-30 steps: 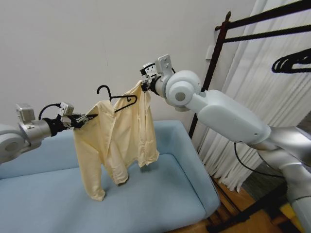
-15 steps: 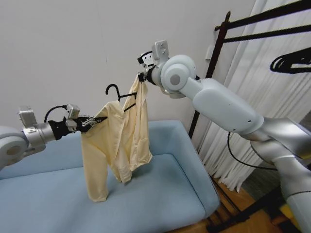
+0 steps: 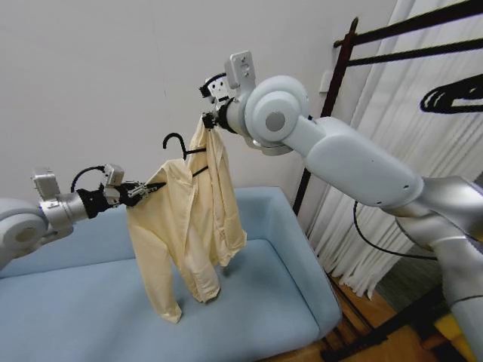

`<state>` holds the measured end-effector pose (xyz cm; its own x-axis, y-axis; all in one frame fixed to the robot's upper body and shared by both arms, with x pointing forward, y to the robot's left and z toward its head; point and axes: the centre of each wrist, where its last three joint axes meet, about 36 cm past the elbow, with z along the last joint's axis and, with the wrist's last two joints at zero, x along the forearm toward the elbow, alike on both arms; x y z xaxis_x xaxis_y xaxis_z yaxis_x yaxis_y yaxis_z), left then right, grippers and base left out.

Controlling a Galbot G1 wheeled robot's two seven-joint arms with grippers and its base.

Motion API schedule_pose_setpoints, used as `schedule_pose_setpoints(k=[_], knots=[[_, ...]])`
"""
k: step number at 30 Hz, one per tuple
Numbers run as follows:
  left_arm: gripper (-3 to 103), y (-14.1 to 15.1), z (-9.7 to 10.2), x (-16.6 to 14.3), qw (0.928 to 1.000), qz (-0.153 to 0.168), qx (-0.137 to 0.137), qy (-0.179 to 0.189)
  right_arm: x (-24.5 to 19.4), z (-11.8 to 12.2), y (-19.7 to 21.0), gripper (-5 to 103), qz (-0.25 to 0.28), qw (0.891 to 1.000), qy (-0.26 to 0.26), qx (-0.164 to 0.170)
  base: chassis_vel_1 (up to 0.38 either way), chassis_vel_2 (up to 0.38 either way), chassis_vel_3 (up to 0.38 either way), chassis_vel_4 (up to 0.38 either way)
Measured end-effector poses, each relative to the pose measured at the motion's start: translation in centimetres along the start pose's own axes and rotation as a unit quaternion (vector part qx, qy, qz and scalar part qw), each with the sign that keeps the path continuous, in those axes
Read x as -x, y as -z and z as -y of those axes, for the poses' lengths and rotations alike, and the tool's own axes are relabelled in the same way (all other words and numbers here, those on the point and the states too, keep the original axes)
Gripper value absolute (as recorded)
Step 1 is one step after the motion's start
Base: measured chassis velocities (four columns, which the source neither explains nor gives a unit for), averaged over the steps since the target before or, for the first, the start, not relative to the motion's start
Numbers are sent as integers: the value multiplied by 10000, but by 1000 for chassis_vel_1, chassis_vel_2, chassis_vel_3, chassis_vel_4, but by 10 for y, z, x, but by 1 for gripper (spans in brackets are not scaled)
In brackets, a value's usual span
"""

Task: Pick up the clothes from the sofa and hang them on the clothes hanger.

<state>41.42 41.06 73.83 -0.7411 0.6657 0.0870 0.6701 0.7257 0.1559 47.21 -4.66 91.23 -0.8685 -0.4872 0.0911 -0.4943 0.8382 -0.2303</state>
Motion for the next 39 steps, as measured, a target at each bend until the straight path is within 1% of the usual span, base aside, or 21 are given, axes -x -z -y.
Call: schedule_pose_setpoints(k=[2, 6, 11, 14, 17, 20, 22, 25, 33, 39], knots=[[2, -1, 0, 0, 10000, -3, -8, 9, 0, 0, 3, 0, 29, 10000, -14, 17, 0, 0, 0, 0], [2, -6, 3, 3, 9999, -5, -71, 89, -9, 2, 23, 0, 146, 9998, -25, 105, 0, 0, 0, 0], [2, -8, 5, 5, 9997, 38, -109, 215, -20, -3, 26, 0, 105, 9998, 70, 131, 0, 0, 0, 0], [2, -7, 6, 7, 9993, 145, -139, 329, -28, -14, 18, 0, -14, 9997, 185, 168, 0, 0, 0, 0], [2, -5, 7, 7, 9988, 232, -165, 405, -26, -17, 11, 0, -92, 9995, 200, 208, 0, 0, 0, 0], [2, -2, 7, 6, 9979, 359, -216, 491, -20, -16, -2, 0, -222, 9992, 201, 280, 0, 0, 0, 0], [2, 0, 7, 6, 9977, 383, -218, 506, -19, -15, -5, 0, -251, 9990, 195, 304, 0, 0, 0, 0], [2, 5, 3, 1, 9969, 473, -227, 579, -18, -11, -23, 0, -364, 9983, 155, 434, 0, 0, 0, 0], [2, 8, -5, 0, 9951, 569, -269, 761, -44, -18, -32, 0, -236, 9979, 401, 457, 0, 0, 0, 0], [2, 6, -8, 0, 9949, 543, -297, 798, -44, -8, -21, 0, -94, 9979, 347, 546, 0, 0, 0, 0]])
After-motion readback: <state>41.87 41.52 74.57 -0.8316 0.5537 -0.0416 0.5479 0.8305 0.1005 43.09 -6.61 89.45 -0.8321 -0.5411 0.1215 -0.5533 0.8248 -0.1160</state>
